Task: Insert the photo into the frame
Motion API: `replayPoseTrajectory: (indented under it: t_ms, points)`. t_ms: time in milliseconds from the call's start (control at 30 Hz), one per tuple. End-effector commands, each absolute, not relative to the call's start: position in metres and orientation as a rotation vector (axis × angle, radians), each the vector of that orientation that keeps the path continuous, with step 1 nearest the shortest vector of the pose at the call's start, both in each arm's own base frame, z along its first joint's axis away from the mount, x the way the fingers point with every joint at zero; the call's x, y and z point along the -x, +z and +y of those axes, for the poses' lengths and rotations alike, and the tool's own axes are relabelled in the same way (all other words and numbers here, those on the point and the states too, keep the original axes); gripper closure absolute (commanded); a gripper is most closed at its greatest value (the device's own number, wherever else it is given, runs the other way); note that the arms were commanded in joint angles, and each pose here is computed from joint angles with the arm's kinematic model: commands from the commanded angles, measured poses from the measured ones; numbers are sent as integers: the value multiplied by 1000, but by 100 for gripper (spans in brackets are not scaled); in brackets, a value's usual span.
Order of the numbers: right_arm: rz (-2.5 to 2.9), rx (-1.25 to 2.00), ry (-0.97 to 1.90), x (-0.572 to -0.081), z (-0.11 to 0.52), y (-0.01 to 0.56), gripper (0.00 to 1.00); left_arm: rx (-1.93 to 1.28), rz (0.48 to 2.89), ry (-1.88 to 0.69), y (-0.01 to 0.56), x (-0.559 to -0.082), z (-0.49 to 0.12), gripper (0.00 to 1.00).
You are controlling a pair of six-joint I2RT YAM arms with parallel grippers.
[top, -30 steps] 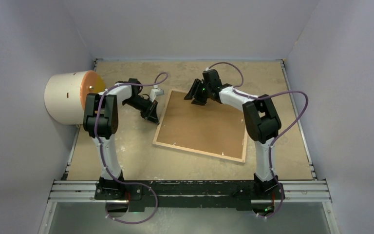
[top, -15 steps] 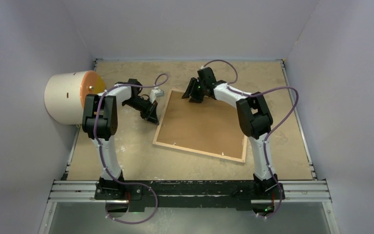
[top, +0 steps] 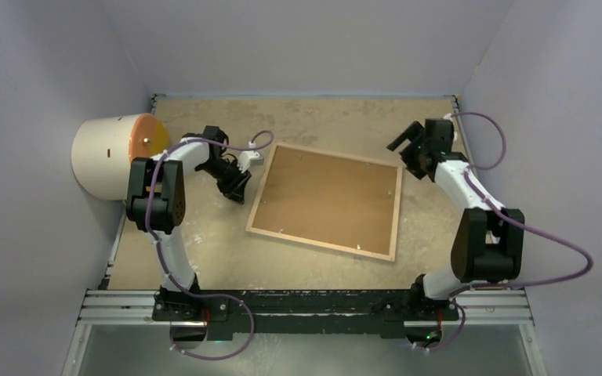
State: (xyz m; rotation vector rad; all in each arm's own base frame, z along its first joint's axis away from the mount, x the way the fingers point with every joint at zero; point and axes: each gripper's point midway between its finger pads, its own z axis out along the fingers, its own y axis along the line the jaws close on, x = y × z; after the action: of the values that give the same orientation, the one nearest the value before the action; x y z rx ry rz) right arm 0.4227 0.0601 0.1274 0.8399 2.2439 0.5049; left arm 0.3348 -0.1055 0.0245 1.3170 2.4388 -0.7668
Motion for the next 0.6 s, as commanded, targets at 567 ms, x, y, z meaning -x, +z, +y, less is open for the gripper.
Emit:
replayPoseTrajectory:
  t_ms: [567]
  points:
    - [2453,-734,679,-447,113,51,14,-1807,2282,-813,11,-237,-164,70]
